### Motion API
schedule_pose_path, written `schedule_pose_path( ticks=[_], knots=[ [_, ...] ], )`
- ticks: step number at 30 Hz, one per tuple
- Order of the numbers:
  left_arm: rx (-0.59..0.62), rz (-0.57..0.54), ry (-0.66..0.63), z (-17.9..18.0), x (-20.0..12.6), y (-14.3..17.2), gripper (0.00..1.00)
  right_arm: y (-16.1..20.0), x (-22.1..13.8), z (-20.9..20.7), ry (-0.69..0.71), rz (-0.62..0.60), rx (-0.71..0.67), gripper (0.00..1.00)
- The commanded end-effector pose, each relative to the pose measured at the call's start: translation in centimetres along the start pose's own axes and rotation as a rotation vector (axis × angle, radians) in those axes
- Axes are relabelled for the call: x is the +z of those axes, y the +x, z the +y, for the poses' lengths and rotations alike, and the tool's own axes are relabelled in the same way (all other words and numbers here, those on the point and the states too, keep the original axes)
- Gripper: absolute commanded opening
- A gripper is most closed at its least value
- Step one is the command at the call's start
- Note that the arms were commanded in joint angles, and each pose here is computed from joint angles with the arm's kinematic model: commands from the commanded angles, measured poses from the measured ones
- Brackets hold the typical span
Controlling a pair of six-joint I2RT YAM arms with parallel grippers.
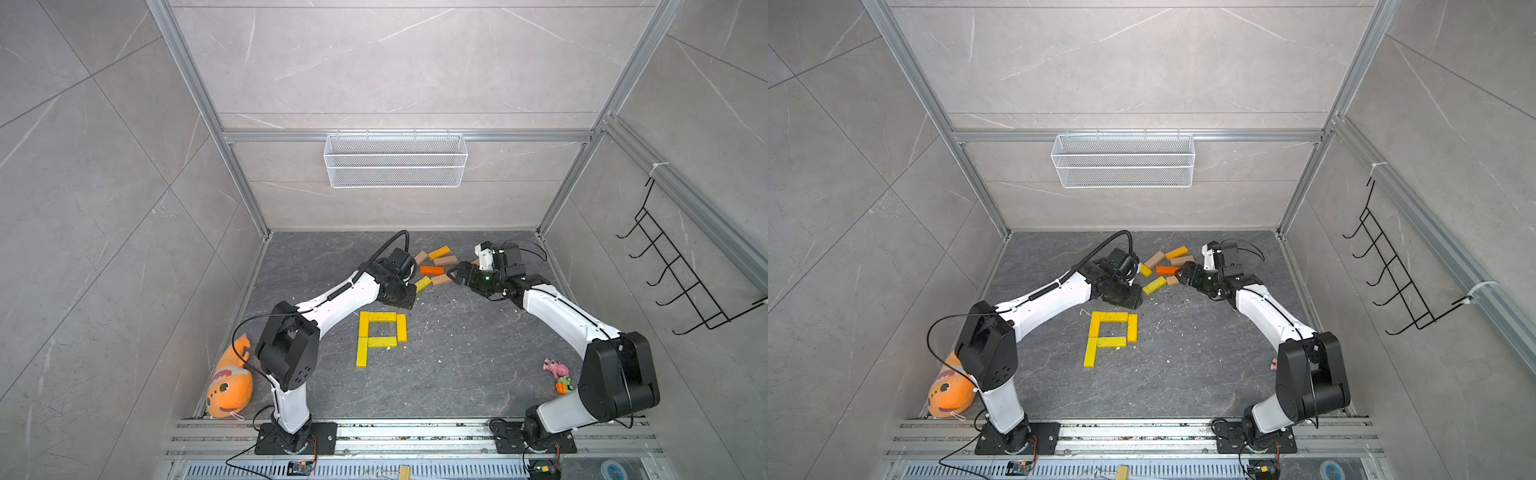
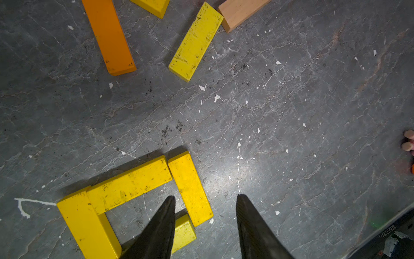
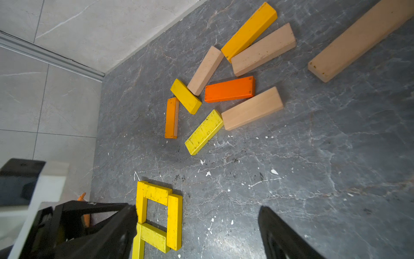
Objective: Assemble the number 8 with building blocks
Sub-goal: Pick up the building block from the center of the board.
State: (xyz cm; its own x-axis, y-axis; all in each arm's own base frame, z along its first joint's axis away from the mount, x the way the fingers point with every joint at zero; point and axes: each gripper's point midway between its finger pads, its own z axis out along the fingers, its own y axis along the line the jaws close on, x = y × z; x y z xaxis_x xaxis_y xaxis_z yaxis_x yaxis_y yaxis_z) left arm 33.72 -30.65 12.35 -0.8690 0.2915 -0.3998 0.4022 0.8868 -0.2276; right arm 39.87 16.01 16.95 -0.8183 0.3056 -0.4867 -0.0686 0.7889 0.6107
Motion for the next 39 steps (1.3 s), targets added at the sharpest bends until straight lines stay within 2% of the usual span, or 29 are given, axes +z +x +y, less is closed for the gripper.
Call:
schedule_pose_path(
  ticks=[1,8,19,28,34,35,39],
  knots=[
    [0.022,-0.045,-0.002,0.7,0.3,-2.2,0.48,0.3,-0.3,1.1,-0.06,0.016,-0.044,0.88],
    [0.05,-0.05,0.026,0.9,2.9,-4.1,0.48,0.9,-0.2,1.2,-0.077,0.038,-0.064,0.88],
    [0.183,-0.116,0.027,0.8,7.9,-7.6,0.52,1.4,-0.4,1.0,-0.073,0.045,-0.08,0.88],
    [0.227,-0.109,0.091,0.0,10.5,-8.4,0.6,1.5,-0.7,0.6,-0.054,0.027,-0.097,0.87],
    [0.259,-0.113,0.074,0.1,11.0,-9.4,0.6,1.7,-1.0,0.5,-0.05,0.024,-0.101,0.87],
    [0.259,-0.087,0.067,0.5,12.4,-8.8,0.6,1.8,-1.0,0.5,-0.051,0.025,-0.103,0.87],
    [0.273,-0.08,0.061,0.6,13.3,-9.0,0.6,2.3,-1.2,0.2,-0.044,0.031,-0.107,0.87]
  ],
)
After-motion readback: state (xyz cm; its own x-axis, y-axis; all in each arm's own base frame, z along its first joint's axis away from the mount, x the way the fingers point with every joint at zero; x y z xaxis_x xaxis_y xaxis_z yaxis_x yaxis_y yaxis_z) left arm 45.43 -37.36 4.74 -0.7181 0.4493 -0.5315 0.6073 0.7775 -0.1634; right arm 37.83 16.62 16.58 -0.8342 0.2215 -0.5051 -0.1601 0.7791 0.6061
